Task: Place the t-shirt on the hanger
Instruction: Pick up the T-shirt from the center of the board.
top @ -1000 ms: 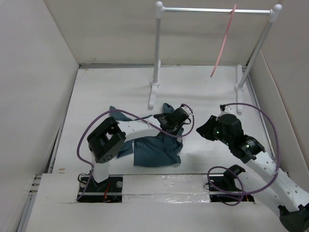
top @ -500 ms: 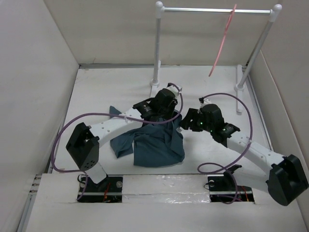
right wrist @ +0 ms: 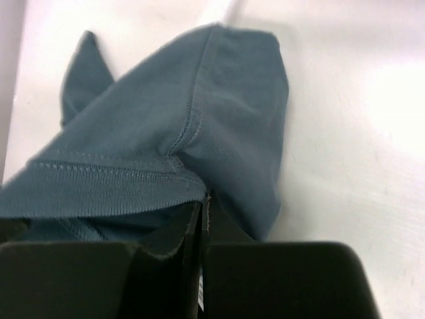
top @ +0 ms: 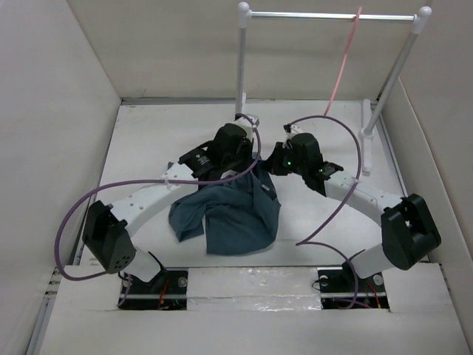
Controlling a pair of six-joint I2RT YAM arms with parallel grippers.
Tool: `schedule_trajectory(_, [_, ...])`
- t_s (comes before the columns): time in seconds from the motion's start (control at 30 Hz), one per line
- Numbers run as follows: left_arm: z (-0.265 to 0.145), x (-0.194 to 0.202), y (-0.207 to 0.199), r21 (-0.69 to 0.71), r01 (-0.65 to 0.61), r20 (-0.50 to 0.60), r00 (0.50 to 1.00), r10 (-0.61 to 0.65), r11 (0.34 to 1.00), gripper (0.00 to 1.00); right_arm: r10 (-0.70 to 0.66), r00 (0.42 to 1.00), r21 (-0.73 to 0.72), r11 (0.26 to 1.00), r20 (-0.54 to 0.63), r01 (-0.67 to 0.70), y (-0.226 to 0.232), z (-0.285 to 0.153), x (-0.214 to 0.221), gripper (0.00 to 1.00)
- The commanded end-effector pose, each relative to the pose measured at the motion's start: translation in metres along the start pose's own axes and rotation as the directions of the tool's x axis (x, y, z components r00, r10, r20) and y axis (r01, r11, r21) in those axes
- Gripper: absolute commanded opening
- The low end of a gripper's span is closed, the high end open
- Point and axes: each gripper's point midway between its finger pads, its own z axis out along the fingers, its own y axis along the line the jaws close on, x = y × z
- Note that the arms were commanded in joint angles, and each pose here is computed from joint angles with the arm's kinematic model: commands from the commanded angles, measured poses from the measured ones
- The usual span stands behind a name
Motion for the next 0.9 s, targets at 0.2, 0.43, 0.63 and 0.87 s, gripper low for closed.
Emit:
schedule_trajectory(0.2, [-0.072,-0.072,-0.013,0.062,0.058,0.216,0.974,-0.07,0.996,0.0,-0.091,0.942,0.049,0.996,0.324,0.08,0.037,-0.041,-0.127,0.0])
schedule_trajectory(0.43, [-0.052,-0.07,-0.031,0.145,0.111,0.186,0.973,-0.137,0.983,0.0,-0.067,0.966,0.109,0.993,0.248,0.041,0.015,-0.036,-0.107,0.17])
schedule_trajectory(0.63, [-0.028,-0.06,-0.043,0.201,0.154,0.142,0.973,-0.184,0.968,0.0,-0.062,0.958,0.141,0.99,0.278,0.023,0.018,-0.077,-0.093,0.64])
schedule_trajectory(0.87, [-0.012,-0.054,-0.05,0.218,0.139,0.1,0.981,-0.164,0.966,0.0,-0.047,0.945,0.055,0.998,0.324,0.031,0.058,-0.159,-0.109,0.67])
